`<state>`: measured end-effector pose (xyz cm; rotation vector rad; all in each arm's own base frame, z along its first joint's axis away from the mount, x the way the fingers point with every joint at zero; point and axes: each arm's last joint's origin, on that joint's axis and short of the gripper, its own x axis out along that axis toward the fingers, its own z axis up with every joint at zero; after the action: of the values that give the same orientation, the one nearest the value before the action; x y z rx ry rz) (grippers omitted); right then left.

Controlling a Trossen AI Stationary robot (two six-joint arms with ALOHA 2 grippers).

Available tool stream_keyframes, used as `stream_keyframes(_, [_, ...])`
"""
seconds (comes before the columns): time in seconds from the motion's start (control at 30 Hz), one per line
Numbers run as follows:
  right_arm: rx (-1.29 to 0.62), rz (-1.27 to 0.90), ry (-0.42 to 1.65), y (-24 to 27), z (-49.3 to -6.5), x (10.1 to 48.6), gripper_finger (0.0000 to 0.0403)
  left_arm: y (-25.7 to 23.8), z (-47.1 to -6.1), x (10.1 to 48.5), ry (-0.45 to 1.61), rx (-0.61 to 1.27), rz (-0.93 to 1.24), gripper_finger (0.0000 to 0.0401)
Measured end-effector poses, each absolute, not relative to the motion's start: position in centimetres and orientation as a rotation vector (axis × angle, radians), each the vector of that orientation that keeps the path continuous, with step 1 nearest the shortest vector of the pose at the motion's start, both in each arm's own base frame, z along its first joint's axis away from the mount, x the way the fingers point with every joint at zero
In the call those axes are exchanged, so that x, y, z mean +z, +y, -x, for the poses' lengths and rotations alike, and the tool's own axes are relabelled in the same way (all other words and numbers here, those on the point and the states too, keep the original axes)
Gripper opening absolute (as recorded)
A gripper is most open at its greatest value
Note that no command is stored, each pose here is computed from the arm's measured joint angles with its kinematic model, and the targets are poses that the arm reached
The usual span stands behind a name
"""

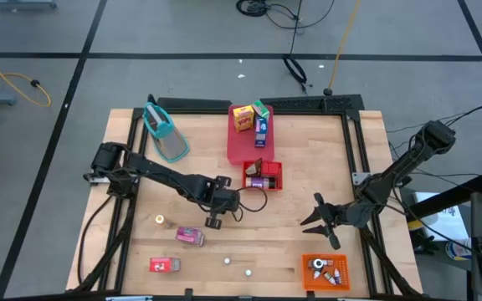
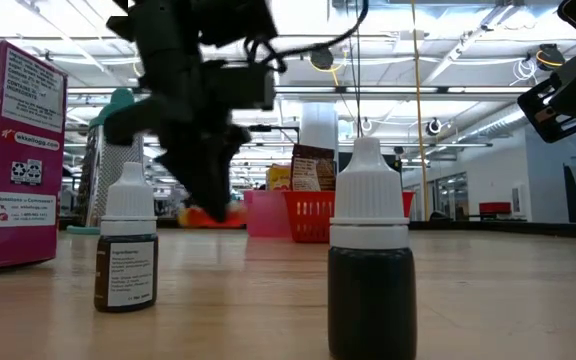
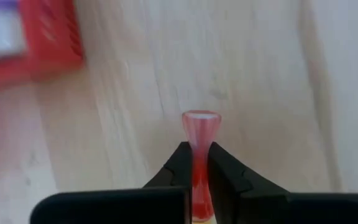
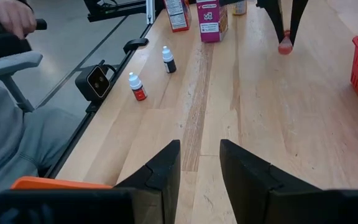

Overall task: Pick & Place Kitchen Items
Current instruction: Put the orange food coloring bottle into the orange bin

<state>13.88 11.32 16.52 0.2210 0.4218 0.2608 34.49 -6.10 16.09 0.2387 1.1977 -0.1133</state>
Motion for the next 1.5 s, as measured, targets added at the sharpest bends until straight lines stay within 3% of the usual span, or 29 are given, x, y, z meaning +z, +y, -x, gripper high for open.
stream_keyframes(0.2, [0.261, -0.22, 0.422, 11.3, -13.9, 16.5, 0.0105, -6.5, -36.4, 19.4, 1.106, -0.128, -0.257, 0.0005])
stream_keyframes(0.4, [0.27, -0.188, 0.401, 11.4, -13.9, 16.7, 0.0105, -6.7, -38.5, 23.4, 0.943, -0.093, -0.284, 0.0027])
stream_keyframes(0.77, [0.331, -0.068, 0.152, 11.8, -14.4, 18.9, 0.0105, -7.2, -41.4, 29.4, 0.573, -0.107, -0.374, 0.0009])
stream_keyframes(1.13, [0.021, 0.057, -0.027, 10.8, -14.8, 20.6, 0.0105, -7.5, -42.3, 31.2, 0.361, -0.117, -0.362, 0.0032])
stream_keyframes(1.4, [-0.073, 0.024, -0.094, 9.2, -15.8, 21.5, 0.0105, -7.5, -42.4, 31.4, 0.339, -0.115, -0.36, 0.0018])
stream_keyframes(1.5, [0.009, 0.033, -0.116, 8.9, -16.1, 21.6, 0.0105, -7.5, -42.4, 31.4, 0.339, -0.116, -0.36, 0.0021])
